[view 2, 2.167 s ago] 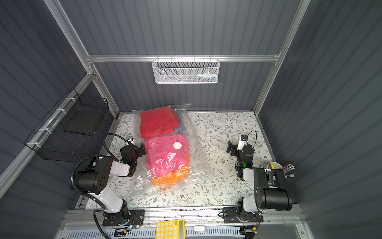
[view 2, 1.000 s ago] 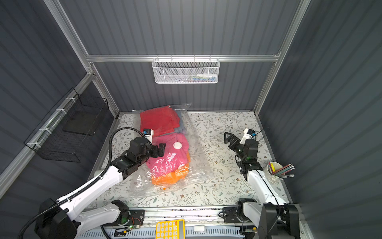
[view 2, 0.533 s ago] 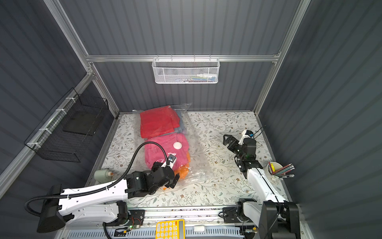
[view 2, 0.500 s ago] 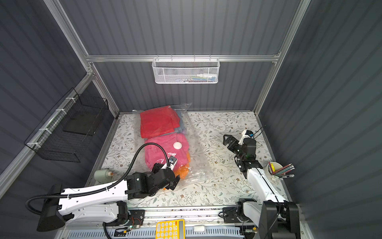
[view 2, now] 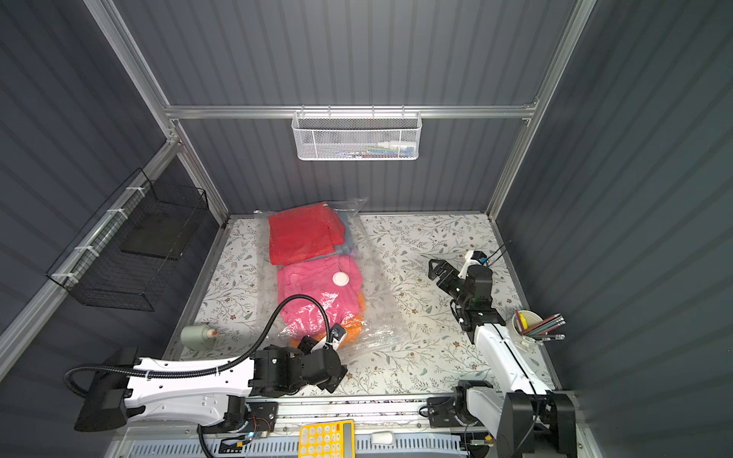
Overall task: Take the trousers out of the vacuum bag
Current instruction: Open the vacuum bag at the center of the board.
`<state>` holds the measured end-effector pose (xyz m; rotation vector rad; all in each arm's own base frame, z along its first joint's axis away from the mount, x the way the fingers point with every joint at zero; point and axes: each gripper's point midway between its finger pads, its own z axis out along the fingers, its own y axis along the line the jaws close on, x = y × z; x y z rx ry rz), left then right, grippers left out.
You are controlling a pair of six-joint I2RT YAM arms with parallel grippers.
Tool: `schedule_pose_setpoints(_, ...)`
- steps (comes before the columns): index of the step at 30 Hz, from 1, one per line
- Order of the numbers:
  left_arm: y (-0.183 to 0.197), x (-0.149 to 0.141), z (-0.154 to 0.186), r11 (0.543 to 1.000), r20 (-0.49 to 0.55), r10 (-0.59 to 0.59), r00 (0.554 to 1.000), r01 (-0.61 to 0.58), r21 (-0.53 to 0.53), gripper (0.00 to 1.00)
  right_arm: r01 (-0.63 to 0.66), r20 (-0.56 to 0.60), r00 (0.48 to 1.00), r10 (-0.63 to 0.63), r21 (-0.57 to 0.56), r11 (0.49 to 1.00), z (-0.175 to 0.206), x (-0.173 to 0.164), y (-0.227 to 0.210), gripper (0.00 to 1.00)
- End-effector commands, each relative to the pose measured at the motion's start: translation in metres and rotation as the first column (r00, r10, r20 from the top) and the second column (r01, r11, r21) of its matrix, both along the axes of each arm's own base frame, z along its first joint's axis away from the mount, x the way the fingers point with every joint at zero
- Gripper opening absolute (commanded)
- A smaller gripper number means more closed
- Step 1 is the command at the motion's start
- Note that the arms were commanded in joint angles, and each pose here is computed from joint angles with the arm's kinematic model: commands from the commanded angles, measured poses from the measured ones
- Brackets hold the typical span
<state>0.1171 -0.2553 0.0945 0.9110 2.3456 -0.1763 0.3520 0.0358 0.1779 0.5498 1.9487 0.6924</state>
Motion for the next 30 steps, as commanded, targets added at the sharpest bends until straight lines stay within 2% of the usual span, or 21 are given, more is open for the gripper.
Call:
schedule_pose_setpoints(1,-0.003,0.003,-0.009,1.000,0.008,0.018,1.000,-0.018,0.021,1.00,-0.007,-0.009,1.000,0.007,0.014,1.000,-0.001,-0.004,0.003,0.99)
schedule_pose_setpoints(6,-0.010,0.010,-0.023,0.997,0.039,0.035,0.999,-0.037,0.070,1.00,-0.045,-0.062,0.997,0.049,0.063,0.997,-0.008,-0.014,0.012,0.99)
schedule_pose_setpoints(10,-0.010,0.014,-0.033,0.996,0.056,0.046,0.997,-0.051,0.078,0.99,-0.155,-0.139,0.975,0.175,0.142,0.978,-0.028,-0.033,0.037,0.99)
schedule_pose_setpoints(17,-0.009,0.026,-0.044,0.987,0.098,0.074,0.992,-0.087,0.133,0.99,-0.219,-0.211,0.944,0.253,0.170,0.961,-0.055,-0.059,0.063,0.99)
schedule_pose_setpoints(20,-0.002,0.035,-0.050,0.979,0.106,0.110,0.988,-0.126,0.160,0.97,-0.230,-0.211,0.941,0.265,0.176,0.957,-0.056,-0.062,0.070,0.99)
schedule_pose_setpoints(22,0.002,0.042,-0.050,0.974,0.112,0.135,0.985,-0.152,0.166,0.92,-0.240,-0.206,0.939,0.275,0.181,0.954,-0.055,-0.062,0.074,0.99)
schedule_pose_setpoints(27,-0.004,0.053,-0.035,0.980,0.124,0.141,0.982,-0.156,0.123,0.84,-0.260,-0.207,0.932,0.298,0.192,0.946,-0.054,-0.066,0.083,0.98)
schedule_pose_setpoints(30,-0.008,0.055,-0.030,0.982,0.127,0.132,0.983,-0.148,0.120,0.83,-0.276,-0.217,0.923,0.318,0.202,0.940,-0.057,-0.070,0.090,0.98)
